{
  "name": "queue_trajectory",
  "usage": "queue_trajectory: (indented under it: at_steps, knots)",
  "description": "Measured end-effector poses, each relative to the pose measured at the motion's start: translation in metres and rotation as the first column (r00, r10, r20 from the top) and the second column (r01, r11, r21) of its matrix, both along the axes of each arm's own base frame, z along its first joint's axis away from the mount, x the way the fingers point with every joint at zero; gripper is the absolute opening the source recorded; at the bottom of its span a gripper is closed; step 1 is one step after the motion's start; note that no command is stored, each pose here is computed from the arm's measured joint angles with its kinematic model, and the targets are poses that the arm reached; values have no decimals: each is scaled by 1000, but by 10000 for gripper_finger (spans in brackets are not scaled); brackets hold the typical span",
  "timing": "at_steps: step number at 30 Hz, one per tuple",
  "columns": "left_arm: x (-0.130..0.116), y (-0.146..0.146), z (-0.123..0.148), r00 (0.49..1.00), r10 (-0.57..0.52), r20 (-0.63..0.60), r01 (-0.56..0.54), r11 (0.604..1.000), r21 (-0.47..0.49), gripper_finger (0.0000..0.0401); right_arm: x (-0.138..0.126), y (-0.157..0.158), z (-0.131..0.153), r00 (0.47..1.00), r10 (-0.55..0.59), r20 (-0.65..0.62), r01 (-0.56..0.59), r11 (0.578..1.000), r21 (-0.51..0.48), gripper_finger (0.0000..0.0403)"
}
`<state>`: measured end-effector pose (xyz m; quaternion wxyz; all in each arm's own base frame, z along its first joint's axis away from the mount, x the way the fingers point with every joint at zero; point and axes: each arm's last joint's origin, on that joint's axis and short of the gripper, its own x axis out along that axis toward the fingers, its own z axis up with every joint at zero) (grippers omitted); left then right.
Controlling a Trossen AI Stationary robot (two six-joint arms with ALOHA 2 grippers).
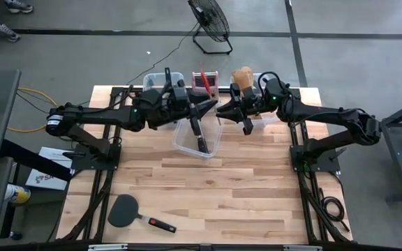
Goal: Pick & Place Kitchen Items
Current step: Put the red spatula into the left transparent bin
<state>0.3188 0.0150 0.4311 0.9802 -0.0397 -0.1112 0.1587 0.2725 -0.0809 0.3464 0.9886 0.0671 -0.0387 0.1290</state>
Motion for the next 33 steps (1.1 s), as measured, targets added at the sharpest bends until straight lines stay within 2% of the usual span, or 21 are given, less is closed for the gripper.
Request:
queue_trajectory:
  at_steps: [2,3,8,10,15,19,24,28,31,33]
  knots:
    - [0,0,0,1000,-1,-3,1,1000,-4,75,0,0,-1,1000,4,-7,-4,1000,-5,44]
    - [0,0,-1,1000,-1,-5,1,1000,-5,69,0,0,-1,1000,4,-8,-5,1000,-10,44]
    - [0,0,-2,1000,0,-18,0,1000,4,70,0,0,-2,1000,8,-23,-8,1000,-6,46]
    - [0,0,-2,1000,1,-24,0,1000,10,70,0,0,-3,999,9,-36,-9,1000,4,74]
    - [-1,1,-2,998,56,-41,-56,998,15,70,-3,0,-5,997,7,-82,-3,998,56,180]
    - [-10,5,-1,980,182,-86,-181,983,16,70,-11,-2,-2,995,1,-103,8,996,84,231]
    - [-29,9,1,907,385,-169,-387,922,19,70,-22,-9,-1,988,-39,-150,53,994,96,249]
    - [-41,13,-4,810,530,-251,-545,838,8,70,-28,-15,-1,983,-71,-169,90,991,102,246]
    - [-45,21,-12,737,605,-302,-631,776,15,70,-30,-20,-2,979,-92,-183,113,988,106,242]
    - [-47,27,-17,705,626,-335,-662,749,6,70,-31,-22,-3,978,-104,-184,125,987,106,239]
